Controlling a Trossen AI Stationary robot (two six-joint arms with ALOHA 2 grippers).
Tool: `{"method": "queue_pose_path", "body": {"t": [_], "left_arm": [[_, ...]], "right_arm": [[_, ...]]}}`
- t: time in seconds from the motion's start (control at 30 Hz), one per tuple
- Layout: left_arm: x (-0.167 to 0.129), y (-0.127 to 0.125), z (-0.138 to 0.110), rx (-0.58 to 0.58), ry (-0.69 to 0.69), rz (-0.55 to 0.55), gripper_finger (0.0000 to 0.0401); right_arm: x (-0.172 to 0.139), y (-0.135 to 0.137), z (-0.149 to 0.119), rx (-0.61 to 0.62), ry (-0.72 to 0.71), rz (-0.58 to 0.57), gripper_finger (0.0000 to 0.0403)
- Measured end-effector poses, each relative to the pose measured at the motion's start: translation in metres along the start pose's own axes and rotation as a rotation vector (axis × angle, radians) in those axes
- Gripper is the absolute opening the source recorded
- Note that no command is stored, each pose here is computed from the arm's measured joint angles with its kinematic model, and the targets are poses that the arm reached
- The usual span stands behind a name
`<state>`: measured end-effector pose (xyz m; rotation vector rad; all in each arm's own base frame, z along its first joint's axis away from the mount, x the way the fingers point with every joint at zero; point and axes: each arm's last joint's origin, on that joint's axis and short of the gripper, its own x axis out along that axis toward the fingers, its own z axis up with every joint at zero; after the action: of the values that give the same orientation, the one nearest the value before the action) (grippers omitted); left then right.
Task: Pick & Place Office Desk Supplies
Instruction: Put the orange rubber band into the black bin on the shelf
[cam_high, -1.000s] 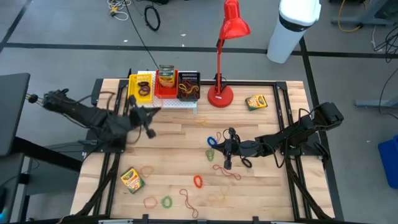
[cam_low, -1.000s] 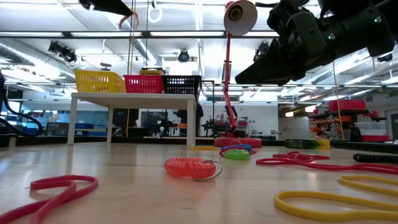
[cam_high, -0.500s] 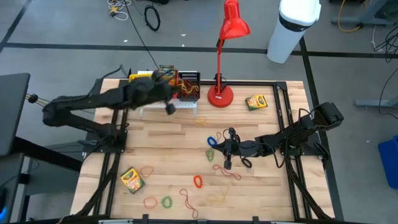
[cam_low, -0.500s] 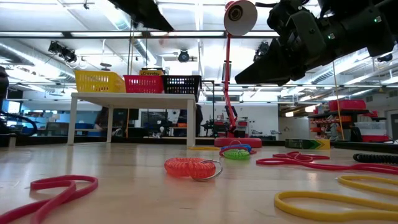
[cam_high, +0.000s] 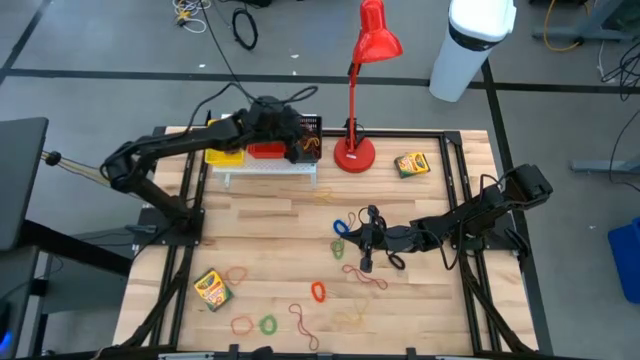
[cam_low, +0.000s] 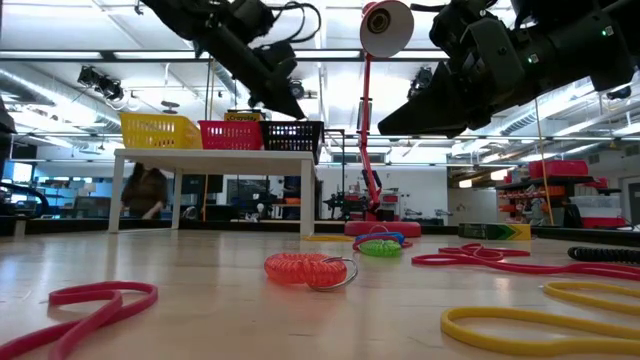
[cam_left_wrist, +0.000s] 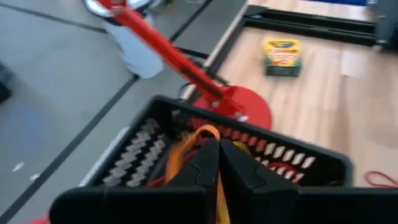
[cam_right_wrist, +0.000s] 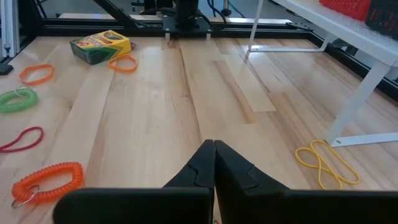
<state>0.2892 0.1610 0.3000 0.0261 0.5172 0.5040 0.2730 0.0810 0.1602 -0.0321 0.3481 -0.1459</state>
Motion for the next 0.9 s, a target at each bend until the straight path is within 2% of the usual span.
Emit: {"method": "queue_pose_path", "body": {"t": [0.2,0.47,0.63,0.8,0.9], "left_arm": [[0.004,-0.003,-0.002,0.017,0.011,-0.013,0.0075],[-0.029,-0.007,0.013,0.054,-0.065,-0.017,0.016],[-0.038,-0.014,0.014,0.084,-0.051,-0.039,0.017],[-0.029,-0.014,0.0,0.082,0.023,0.01,0.0162],[-0.022,-0.013,-0.005,0.079,0.052,0.022,0.0175]], "right_arm": [[0.0,0.0,0.0,-0.003,0.0,0.0,0.0005],[0.0,0.0,0.0,-0.003,0.002,0.008,0.0005],[0.0,0.0,0.0,-0.003,0.002,0.008,0.0005],[0.0,0.0,0.0,-0.003,0.002,0.008,0.0005],[0.0,0.0,0.0,-0.003,0.002,0.008,0.0005]]}}
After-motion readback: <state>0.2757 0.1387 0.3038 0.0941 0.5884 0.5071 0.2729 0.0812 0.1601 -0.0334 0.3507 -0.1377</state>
